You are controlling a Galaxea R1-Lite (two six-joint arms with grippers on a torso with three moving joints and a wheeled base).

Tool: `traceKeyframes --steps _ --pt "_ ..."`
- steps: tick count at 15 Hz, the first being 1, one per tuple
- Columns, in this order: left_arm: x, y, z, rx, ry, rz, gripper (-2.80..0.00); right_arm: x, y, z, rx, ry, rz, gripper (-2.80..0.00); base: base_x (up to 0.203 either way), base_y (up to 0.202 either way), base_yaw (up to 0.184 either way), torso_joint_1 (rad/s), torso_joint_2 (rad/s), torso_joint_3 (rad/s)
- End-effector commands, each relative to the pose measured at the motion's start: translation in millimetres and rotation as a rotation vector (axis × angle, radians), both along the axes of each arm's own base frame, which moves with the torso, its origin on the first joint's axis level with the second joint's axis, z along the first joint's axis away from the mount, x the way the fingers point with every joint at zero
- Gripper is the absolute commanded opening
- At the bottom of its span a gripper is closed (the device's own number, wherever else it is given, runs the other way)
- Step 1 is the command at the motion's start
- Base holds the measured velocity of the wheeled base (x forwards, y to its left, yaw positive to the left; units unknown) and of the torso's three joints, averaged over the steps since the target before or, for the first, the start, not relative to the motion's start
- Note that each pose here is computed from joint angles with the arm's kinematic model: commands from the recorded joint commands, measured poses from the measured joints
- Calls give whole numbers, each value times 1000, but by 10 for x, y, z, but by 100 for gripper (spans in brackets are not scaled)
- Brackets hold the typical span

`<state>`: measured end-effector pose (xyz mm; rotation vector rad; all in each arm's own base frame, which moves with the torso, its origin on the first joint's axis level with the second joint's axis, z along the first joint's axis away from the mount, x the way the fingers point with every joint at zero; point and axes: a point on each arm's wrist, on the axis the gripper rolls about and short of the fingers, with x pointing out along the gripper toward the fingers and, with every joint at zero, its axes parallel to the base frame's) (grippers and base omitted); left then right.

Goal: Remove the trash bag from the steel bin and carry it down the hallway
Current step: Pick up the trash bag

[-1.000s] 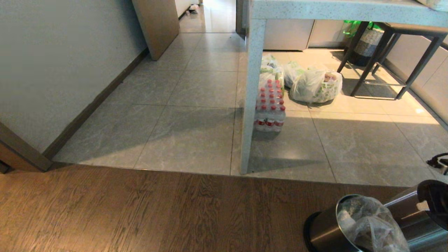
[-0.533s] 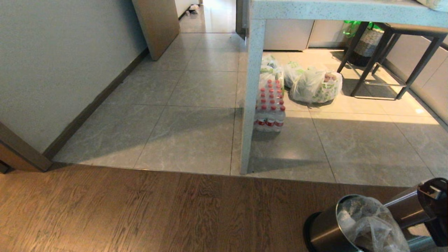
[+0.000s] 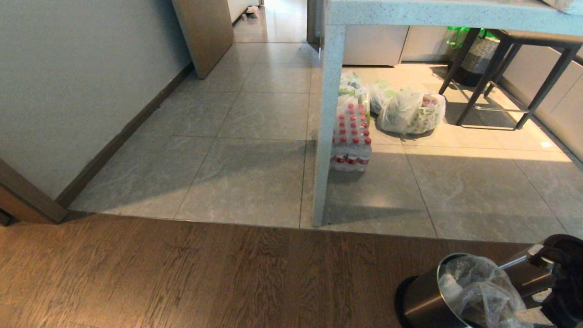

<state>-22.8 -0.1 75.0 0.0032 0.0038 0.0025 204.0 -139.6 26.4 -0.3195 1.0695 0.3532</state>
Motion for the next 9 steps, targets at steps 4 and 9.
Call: traceKeyframes --steps 4,9 --pt "1 0 -5 0 2 1 -280 119 -64 -304 7 41 30 0 0 0 0 0 0 0" --pt "1 0 -5 0 2 1 -280 106 -7 -296 86 67 41 0 0 0 0 0 0 0"
